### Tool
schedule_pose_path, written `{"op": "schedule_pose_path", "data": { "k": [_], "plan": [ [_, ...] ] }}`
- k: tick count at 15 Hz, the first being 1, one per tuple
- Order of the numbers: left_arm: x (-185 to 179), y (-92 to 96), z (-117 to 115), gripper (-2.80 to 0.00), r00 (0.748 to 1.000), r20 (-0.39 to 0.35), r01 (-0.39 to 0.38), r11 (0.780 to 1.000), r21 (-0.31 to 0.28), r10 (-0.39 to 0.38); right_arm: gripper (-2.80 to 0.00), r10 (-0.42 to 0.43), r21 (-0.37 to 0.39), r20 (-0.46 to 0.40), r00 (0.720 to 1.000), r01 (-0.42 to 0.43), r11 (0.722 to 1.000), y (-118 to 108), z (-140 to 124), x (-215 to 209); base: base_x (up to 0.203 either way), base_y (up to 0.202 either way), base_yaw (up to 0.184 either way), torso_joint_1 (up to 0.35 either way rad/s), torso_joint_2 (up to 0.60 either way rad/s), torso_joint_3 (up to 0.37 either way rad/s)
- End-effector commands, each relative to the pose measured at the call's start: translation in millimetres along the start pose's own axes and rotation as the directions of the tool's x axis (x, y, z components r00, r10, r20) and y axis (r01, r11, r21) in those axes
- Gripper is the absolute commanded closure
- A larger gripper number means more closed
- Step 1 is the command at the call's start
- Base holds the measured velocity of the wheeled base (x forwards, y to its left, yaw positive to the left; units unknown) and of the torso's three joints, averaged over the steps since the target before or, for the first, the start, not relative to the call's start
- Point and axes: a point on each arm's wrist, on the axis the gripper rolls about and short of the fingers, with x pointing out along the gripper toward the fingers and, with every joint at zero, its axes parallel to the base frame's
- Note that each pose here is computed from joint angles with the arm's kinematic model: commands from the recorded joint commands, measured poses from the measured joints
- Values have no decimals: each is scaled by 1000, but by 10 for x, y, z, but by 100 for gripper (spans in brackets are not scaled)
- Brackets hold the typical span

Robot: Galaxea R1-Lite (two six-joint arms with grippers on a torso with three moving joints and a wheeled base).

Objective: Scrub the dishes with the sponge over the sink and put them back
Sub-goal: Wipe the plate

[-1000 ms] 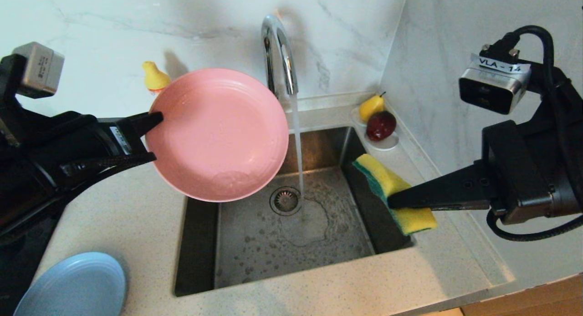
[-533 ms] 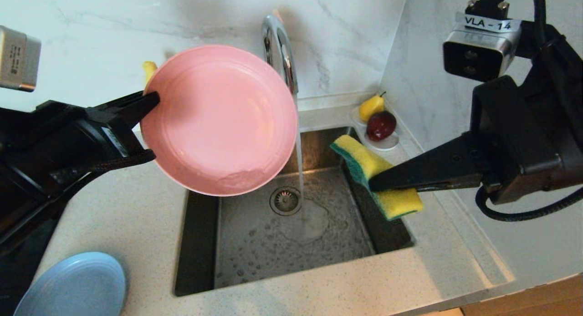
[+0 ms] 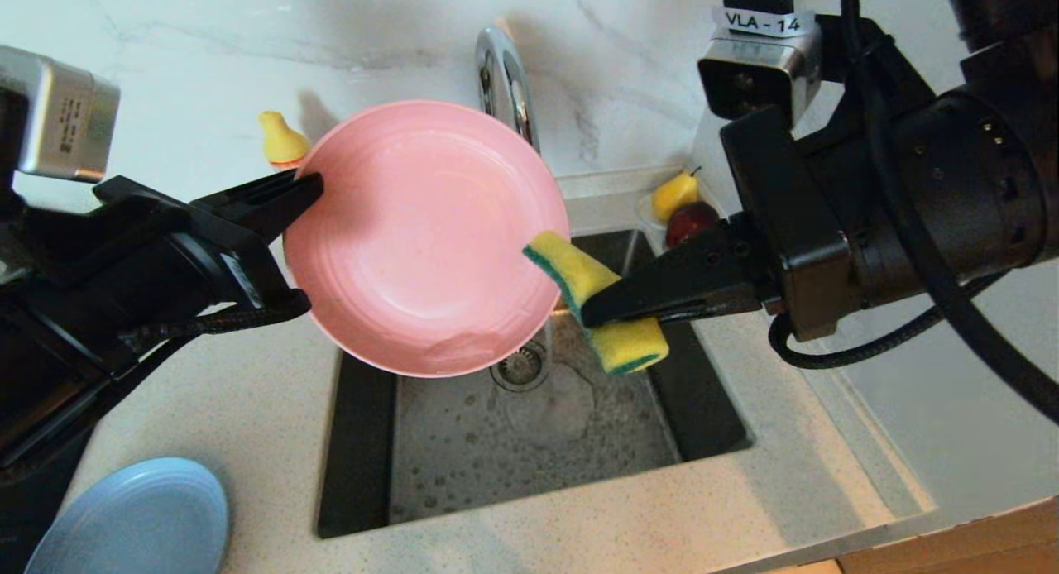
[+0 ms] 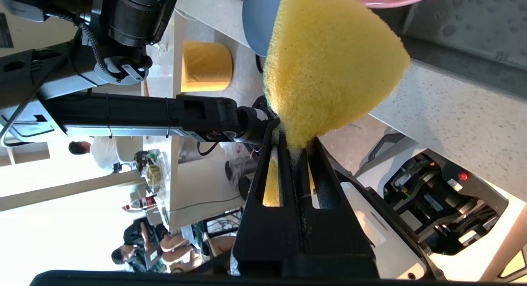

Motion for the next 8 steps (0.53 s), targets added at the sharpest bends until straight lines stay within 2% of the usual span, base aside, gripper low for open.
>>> {"op": "schedule_pose_path", "data": {
  "k": [1,3,8],
  "plan": [
    [102,-37,-59,0,1000,10,5,999,37,-5,0,-7,8,-41,999,7,1000,-14,18,219,0,0,0,0,0,0],
    [183,-123,-92,0,998,53,15,997,80,-20,0,-11,8,-54,998,11,1000,-17,10,288,0,0,0,0,0,0],
    [244,-342,-140,0,997,37,60,995,74,-63,0,-25,14,-77,997,27,1000,-74,19,429,0,0,0,0,0,0]
  ]
}}
